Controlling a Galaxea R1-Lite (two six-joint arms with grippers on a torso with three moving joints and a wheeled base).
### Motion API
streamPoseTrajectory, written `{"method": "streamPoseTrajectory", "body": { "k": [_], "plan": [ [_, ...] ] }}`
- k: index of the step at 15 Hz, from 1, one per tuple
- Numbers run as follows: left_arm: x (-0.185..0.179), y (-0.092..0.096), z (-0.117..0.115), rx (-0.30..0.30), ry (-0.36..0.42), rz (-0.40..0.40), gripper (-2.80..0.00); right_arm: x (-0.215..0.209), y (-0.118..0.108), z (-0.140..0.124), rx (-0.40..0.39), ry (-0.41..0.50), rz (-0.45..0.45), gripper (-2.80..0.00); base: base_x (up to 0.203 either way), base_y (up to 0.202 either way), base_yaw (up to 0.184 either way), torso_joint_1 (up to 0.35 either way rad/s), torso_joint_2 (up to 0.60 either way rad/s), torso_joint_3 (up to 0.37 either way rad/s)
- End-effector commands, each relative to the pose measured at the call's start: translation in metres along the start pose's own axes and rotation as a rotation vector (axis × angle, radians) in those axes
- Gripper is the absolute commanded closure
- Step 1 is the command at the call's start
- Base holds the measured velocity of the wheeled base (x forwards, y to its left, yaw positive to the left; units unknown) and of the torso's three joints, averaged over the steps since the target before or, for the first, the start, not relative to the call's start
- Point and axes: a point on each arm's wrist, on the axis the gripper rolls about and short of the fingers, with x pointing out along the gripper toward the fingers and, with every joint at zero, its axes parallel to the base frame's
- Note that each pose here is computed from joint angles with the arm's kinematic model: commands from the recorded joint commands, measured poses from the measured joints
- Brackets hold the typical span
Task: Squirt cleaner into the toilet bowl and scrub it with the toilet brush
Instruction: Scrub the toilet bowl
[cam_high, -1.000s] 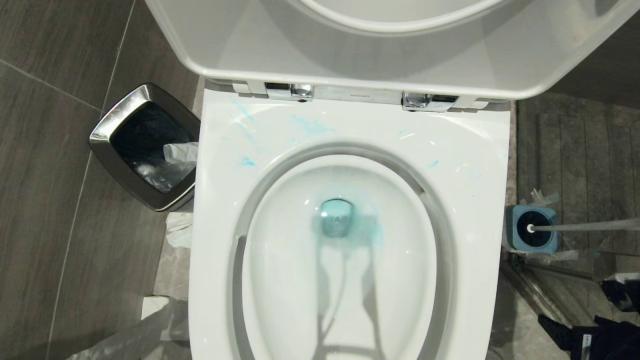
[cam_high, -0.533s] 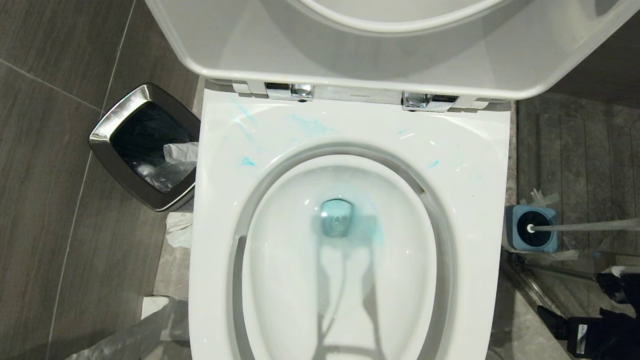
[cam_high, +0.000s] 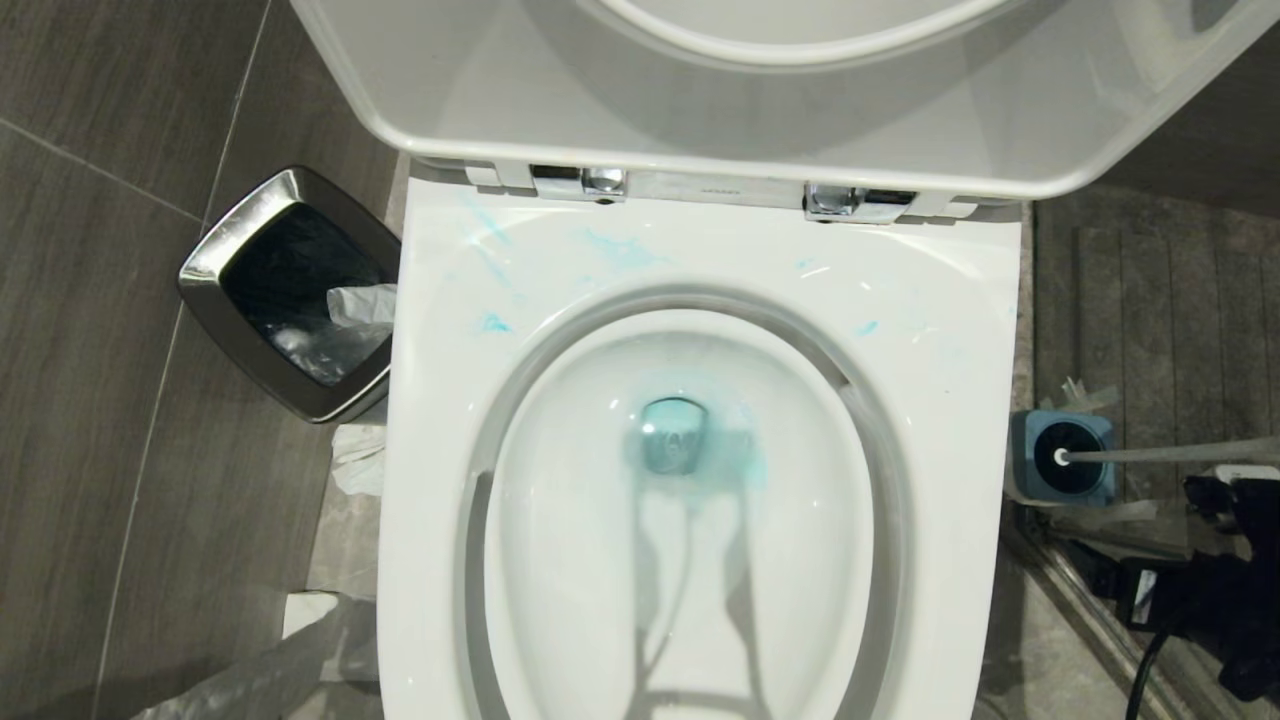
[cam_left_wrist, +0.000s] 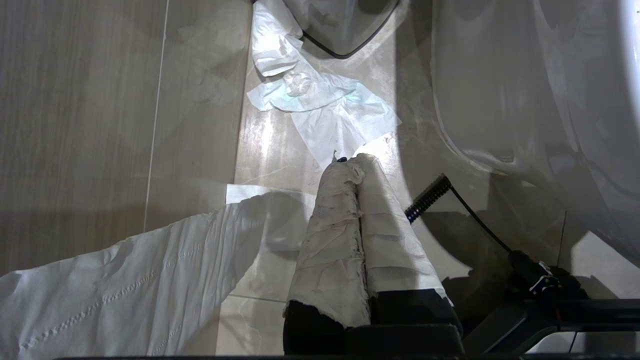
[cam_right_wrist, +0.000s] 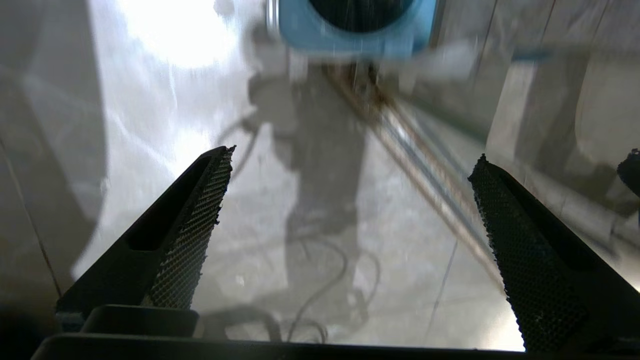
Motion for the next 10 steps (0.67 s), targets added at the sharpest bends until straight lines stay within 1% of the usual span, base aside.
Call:
{"method": "streamPoseTrajectory", "body": {
  "k": [1, 3, 5, 8, 10],
  "plan": [
    [0.001, 0.0, -0.002, -0.001, 0.008, 0.001, 0.0, 0.005, 0.001, 0.008, 0.007, -0.03, -0.001, -2.8, 0.0, 0.0, 0.0, 0.0, 0.0, 0.0],
    [0.001, 0.0, -0.002, -0.001, 0.008, 0.001, 0.0, 0.006, 0.0, 0.012, 0.009, -0.045, -0.007, -2.8, 0.0, 0.0, 0.0, 0.0, 0.0, 0.0],
    [0.001, 0.0, -0.002, -0.001, 0.008, 0.001, 0.0, 0.007, -0.004, 0.016, 0.02, -0.084, -0.03, -2.8, 0.0, 0.0, 0.0, 0.0, 0.0, 0.0],
    [0.001, 0.0, -0.002, -0.001, 0.008, 0.001, 0.0, 0.009, -0.013, 0.024, -0.006, -0.135, -0.07, -2.8, 0.0, 0.0, 0.0, 0.0, 0.0, 0.0],
    [0.001, 0.0, -0.002, -0.001, 0.008, 0.001, 0.0, 0.009, -0.015, 0.03, -0.006, -0.19, -0.068, -2.8, 0.0, 0.0, 0.0, 0.0, 0.0, 0.0]
  ]
}}
